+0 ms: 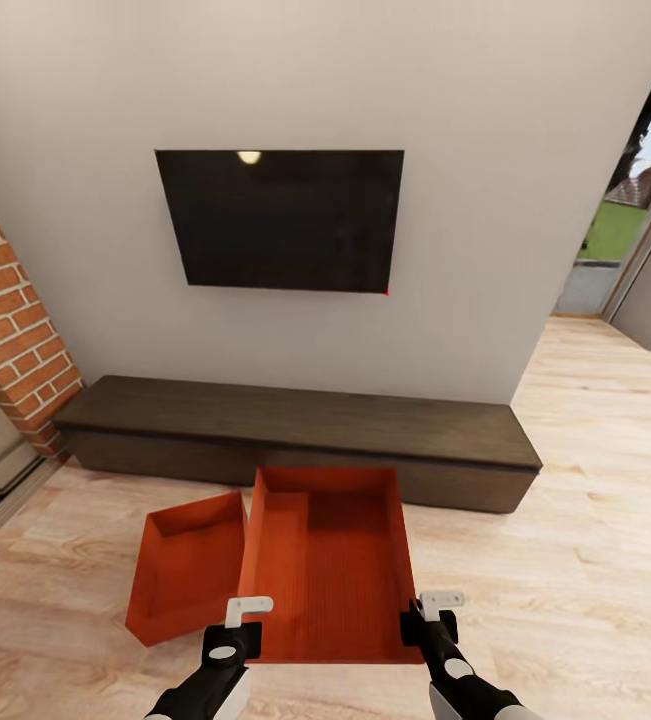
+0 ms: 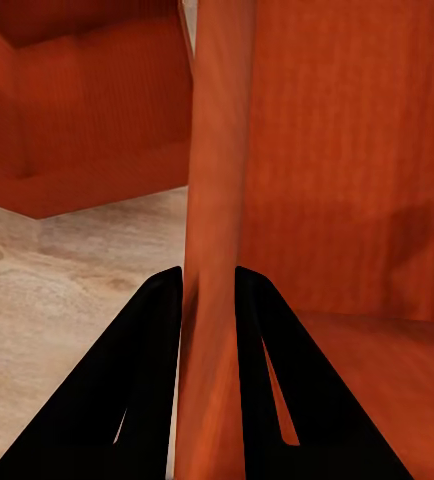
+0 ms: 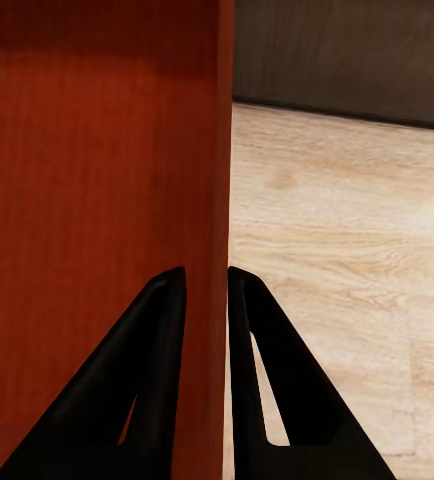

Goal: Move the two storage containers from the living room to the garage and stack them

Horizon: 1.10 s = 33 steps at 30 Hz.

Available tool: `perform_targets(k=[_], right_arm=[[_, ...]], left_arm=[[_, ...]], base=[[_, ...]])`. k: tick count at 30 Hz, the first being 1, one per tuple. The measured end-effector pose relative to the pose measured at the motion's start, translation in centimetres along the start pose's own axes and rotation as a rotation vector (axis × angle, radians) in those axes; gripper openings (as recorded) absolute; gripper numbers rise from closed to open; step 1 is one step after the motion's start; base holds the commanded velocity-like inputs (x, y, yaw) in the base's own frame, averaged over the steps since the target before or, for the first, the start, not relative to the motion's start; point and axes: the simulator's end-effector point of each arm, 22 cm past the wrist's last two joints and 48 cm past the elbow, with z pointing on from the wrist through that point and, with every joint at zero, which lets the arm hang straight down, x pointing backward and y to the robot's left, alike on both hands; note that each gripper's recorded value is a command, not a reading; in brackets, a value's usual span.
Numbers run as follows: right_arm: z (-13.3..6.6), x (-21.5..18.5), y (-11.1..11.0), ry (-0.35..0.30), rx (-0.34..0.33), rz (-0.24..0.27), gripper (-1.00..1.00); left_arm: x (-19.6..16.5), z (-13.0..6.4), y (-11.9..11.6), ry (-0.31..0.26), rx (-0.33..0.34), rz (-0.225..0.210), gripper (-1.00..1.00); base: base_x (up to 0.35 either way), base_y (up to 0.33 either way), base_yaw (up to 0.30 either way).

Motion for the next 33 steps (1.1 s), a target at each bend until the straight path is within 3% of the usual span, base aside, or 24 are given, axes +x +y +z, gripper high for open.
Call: perform_targets(k=[33], right_arm=[[-0.7, -2.8, -0.1, -0.054, 0.003, 0.0, -1.0]], left_arm=[[-2.6, -1.1, 0.1, -0.053, 0.001, -0.007, -1.0]], base=[[0.0, 0.0, 0.0]])
